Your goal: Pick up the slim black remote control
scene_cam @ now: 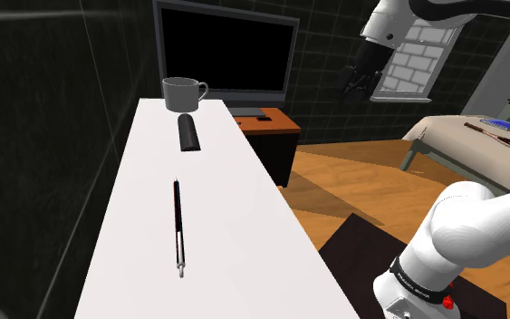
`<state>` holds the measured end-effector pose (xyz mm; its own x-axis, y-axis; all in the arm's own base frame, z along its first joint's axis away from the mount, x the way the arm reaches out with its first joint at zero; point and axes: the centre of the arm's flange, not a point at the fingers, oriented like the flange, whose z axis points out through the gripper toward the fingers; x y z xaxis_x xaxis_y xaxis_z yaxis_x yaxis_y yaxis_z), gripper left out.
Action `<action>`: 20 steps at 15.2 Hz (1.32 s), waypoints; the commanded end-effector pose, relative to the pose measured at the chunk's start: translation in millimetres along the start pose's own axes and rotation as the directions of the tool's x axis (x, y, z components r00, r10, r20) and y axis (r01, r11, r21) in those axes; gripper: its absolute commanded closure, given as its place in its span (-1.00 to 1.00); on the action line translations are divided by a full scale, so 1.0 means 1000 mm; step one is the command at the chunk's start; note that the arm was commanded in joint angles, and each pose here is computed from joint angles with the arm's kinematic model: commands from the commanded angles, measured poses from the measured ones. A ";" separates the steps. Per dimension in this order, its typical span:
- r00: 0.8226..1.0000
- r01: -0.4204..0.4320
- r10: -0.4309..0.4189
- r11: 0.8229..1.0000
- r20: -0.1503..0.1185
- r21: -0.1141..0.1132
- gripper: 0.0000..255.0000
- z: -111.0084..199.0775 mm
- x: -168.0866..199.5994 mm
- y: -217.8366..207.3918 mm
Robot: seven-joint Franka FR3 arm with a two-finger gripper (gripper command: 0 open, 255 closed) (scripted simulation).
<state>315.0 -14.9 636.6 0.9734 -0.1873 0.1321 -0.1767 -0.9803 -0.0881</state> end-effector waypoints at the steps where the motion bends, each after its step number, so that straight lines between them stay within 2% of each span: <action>1: 1.000 0.000 0.000 1.000 0.000 0.000 -1.00 0.000 0.000 0.000; 10: 0.994 -0.106 0.106 0.994 0.031 -0.010 -1.00 0.022 0.032 -0.115; 20: 0.973 -0.222 0.223 0.975 0.064 -0.025 -1.00 0.050 0.080 -0.237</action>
<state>434.4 194.2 619.6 0.9222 -0.3834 0.0514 -0.3781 -0.9214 -0.0892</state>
